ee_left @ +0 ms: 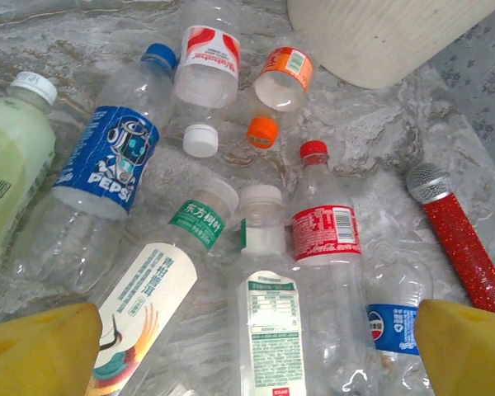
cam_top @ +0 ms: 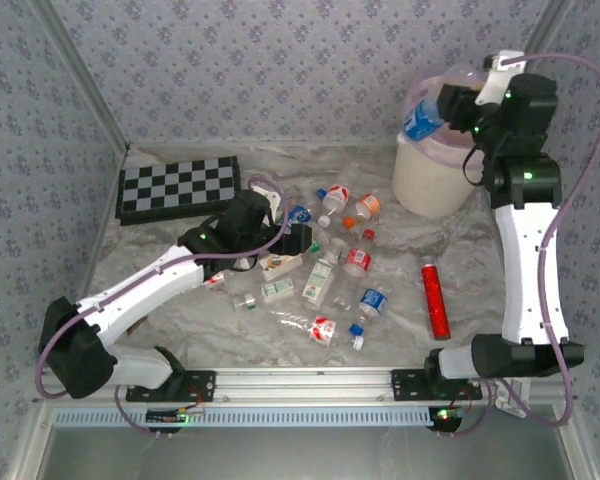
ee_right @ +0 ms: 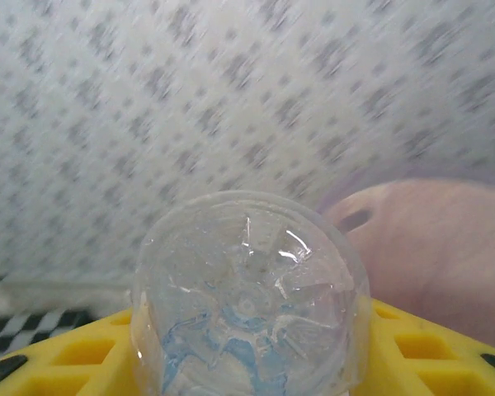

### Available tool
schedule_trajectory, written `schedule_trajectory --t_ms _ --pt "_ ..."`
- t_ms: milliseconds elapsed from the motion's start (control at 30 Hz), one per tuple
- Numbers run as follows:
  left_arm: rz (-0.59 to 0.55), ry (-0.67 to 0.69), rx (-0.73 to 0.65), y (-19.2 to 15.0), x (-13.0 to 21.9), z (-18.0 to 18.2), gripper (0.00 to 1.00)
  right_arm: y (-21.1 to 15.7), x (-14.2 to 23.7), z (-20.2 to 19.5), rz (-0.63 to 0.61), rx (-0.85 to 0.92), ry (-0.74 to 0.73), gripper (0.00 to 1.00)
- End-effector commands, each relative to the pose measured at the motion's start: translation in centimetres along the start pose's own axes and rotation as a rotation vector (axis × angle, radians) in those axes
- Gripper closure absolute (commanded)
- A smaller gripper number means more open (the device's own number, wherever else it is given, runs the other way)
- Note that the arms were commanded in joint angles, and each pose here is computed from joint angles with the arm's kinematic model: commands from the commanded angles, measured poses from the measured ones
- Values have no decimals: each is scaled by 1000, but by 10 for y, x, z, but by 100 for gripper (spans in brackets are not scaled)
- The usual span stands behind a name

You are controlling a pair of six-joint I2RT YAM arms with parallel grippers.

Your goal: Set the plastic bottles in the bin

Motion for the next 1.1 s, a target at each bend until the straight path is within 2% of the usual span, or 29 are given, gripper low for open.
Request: schedule_trajectory --t_ms 0,133,233,300,533,733,900,1000,1067 --pt "3 14 -5 0 3 4 3 19 -1 -34 -46 63 -200 63" --pt "-5 8 -8 -1 4 4 3 16 -26 -52 -17 106 -288 68" --pt "-1 14 -5 -2 3 5 3 2 -53 -61 64 117 -302 70" --pt "7 14 -5 -3 2 5 3 -17 -71 -65 144 123 -308 72" --pt "15 22 9 -11 8 9 3 -81 -124 -80 304 127 -333 73" --pt "74 127 -111 -1 20 15 2 -144 -172 -96 481 118 -347 74" --pt "70 120 -113 1 15 13 1 -198 -198 -107 621 76 -331 74" --pt "65 114 -99 -1 13 14 1 -217 -205 -110 664 41 -308 72" --pt "70 112 -112 -2 13 14 1 -222 -207 -112 665 6 -289 66"
Point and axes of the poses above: each hand's point on the last joint's axis, 136 mm out from that joint toward the fingers, its own x axis back along the fingers, its own z axis along the line the jaws close on, y = z × x, the point moved 4 cm from there along x, back along the fingers, and after that the axes turned 1 degree about x, right-handed, at the moved point
